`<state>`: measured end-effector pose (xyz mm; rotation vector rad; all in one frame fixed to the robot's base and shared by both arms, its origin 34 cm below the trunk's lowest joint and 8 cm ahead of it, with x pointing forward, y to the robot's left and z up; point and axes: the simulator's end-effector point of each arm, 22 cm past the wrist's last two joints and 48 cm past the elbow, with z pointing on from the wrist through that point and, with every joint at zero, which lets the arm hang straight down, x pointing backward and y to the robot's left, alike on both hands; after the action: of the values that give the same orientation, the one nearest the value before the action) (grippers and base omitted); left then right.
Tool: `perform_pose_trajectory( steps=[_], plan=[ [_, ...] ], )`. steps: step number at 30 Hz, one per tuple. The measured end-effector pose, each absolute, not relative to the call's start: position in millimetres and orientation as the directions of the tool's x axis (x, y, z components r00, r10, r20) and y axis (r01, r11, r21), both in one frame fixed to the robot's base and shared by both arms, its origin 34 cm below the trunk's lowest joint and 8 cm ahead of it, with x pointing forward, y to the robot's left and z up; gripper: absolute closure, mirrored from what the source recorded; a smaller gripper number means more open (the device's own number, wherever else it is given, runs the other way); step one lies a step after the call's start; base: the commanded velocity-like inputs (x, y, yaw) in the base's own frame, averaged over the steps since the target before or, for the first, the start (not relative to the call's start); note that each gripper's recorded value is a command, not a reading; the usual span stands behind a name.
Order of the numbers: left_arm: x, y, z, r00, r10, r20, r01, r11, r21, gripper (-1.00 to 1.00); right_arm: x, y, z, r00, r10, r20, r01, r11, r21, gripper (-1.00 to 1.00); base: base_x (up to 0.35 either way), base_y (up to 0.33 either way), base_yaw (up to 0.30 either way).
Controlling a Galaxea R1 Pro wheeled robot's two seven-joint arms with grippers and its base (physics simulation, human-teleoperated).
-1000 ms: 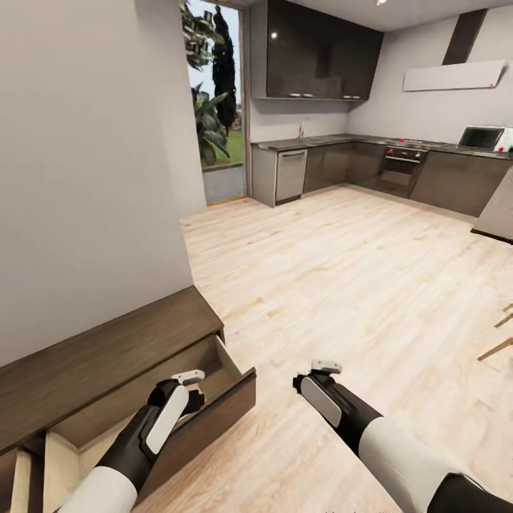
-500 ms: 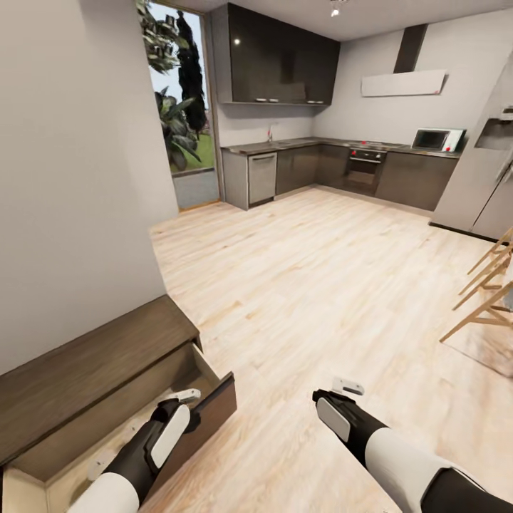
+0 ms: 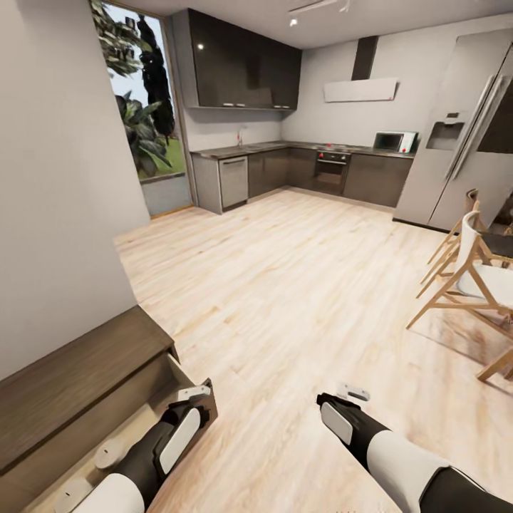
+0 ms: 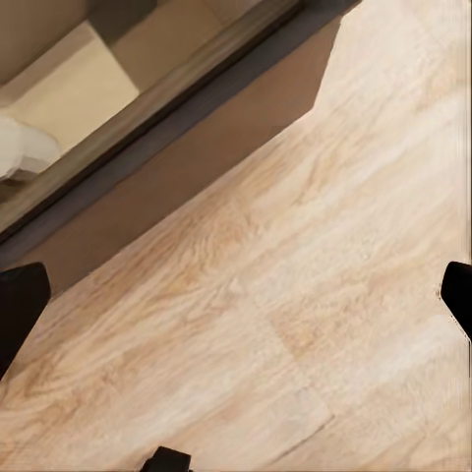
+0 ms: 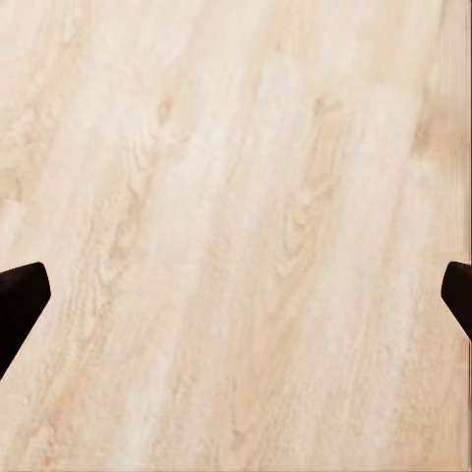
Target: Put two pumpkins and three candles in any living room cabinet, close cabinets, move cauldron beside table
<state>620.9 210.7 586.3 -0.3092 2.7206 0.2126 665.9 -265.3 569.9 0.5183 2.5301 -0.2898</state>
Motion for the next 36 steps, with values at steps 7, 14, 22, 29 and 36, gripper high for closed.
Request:
perform_pose_trajectory(
  steps=[7, 14, 22, 29, 36],
  plan=[
    [633, 204, 602, -0.886, -0.186, -0.425, -0.239, 0.968, 0.074, -1.0, 665, -271, 571, -0.775, 0.307, -0.552, 0.429, 0.897, -0.104, -1.0, 0.0, 0.0, -0.241],
    [638, 197, 611, -0.882, -0.188, -0.433, -0.234, 0.971, 0.056, -1.0, 666, -272, 575, -0.771, 0.306, -0.558, 0.43, 0.897, -0.103, -1.0, 0.0, 0.0, -0.231],
    [640, 194, 616, -0.878, -0.187, -0.441, -0.232, 0.972, 0.049, -1.0, 659, -285, 574, -0.766, 0.308, -0.565, 0.449, 0.884, -0.127, -1.0, 0.0, 0.0, -0.23],
    [637, 196, 618, -0.887, -0.178, -0.427, -0.223, 0.973, 0.058, -1.0, 660, -284, 572, -0.755, 0.316, -0.575, 0.441, 0.893, -0.088, -1.0, 0.0, 0.0, -0.231],
    [637, 196, 621, -0.887, -0.178, -0.425, -0.223, 0.973, 0.059, -1.0, 661, -285, 574, -0.747, 0.325, -0.58, 0.446, 0.892, -0.074, -1.0, 0.0, 0.0, -0.232]
  ],
)
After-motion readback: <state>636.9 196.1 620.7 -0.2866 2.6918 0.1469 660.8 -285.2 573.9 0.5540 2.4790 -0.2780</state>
